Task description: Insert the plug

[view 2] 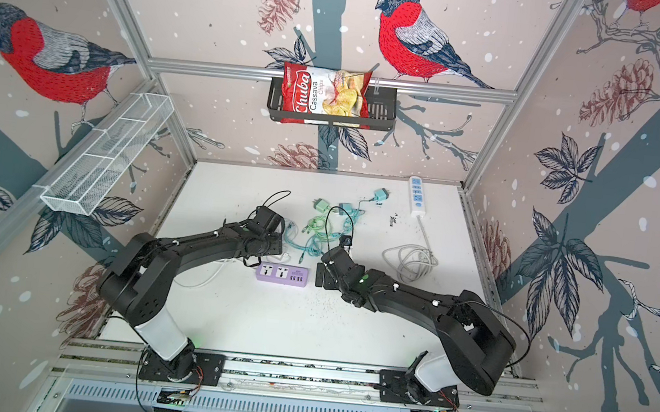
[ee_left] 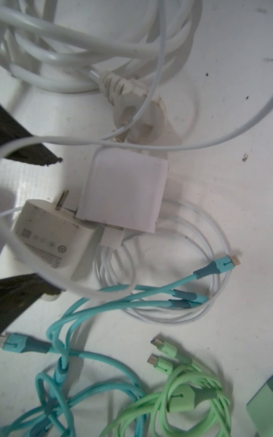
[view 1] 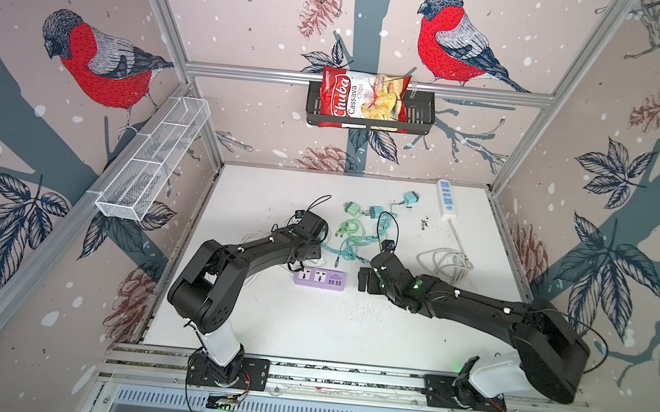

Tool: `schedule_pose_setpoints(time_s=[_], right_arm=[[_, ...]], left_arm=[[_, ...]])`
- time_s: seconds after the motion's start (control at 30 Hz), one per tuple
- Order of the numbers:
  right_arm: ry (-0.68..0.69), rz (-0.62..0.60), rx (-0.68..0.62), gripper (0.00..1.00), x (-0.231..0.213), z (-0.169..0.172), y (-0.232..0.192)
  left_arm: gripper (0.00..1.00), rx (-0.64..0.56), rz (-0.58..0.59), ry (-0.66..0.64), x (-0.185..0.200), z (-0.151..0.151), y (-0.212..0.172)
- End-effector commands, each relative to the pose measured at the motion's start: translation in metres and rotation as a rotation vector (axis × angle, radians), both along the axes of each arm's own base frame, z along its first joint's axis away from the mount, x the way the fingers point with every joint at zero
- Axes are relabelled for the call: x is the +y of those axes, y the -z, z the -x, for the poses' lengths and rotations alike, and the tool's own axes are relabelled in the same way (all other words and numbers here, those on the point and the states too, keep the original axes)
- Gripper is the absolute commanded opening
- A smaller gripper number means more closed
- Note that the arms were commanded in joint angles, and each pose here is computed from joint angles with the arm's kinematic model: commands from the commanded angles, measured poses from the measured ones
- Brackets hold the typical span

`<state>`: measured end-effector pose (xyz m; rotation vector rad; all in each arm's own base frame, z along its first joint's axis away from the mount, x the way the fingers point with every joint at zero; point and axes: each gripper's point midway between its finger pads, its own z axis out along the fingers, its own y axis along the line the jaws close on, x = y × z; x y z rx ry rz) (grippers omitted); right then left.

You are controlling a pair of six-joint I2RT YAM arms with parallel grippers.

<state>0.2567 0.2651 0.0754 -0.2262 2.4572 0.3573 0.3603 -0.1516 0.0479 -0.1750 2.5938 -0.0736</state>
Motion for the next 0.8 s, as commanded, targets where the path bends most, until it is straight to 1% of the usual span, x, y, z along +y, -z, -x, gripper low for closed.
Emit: schedule_pose_setpoints(time_s=[0.0, 0.13, 0.23, 0.43, 0.6, 0.77], right_arm=[[-0.007, 0.0, -0.008, 0.99, 0.003, -0.002, -0.002], [-0.007, 0.002, -0.006, 0.99, 0.003, -0.002, -0.001], [-0.009, 0.001, -0.006, 0.99, 0.004, -0.002, -0.001], [-0.005, 0.004, -0.002, 0.99, 0.005, -0.004, 0.001], [0.001, 0.006, -0.002, 0.99, 0.004, -0.004, 0.001], [0.006, 0.009, -0.004, 0.99, 0.003, -0.005, 0.0]], left_arm=[[0.7, -0.028, 0.029, 0.058, -0.011, -0.006, 0.001], [0.68, -0.013, 0.038, 0.087, -0.016, -0.004, 0.009], [0.64, -0.005, 0.057, 0.136, -0.025, -0.003, 0.014], [0.63, 0.058, 0.107, 0.229, -0.051, 0.009, 0.016], [0.61, 0.117, 0.201, 0.241, -0.064, 0.022, 0.013], [0.57, 0.179, 0.214, 0.227, -0.065, 0.03, 0.018]])
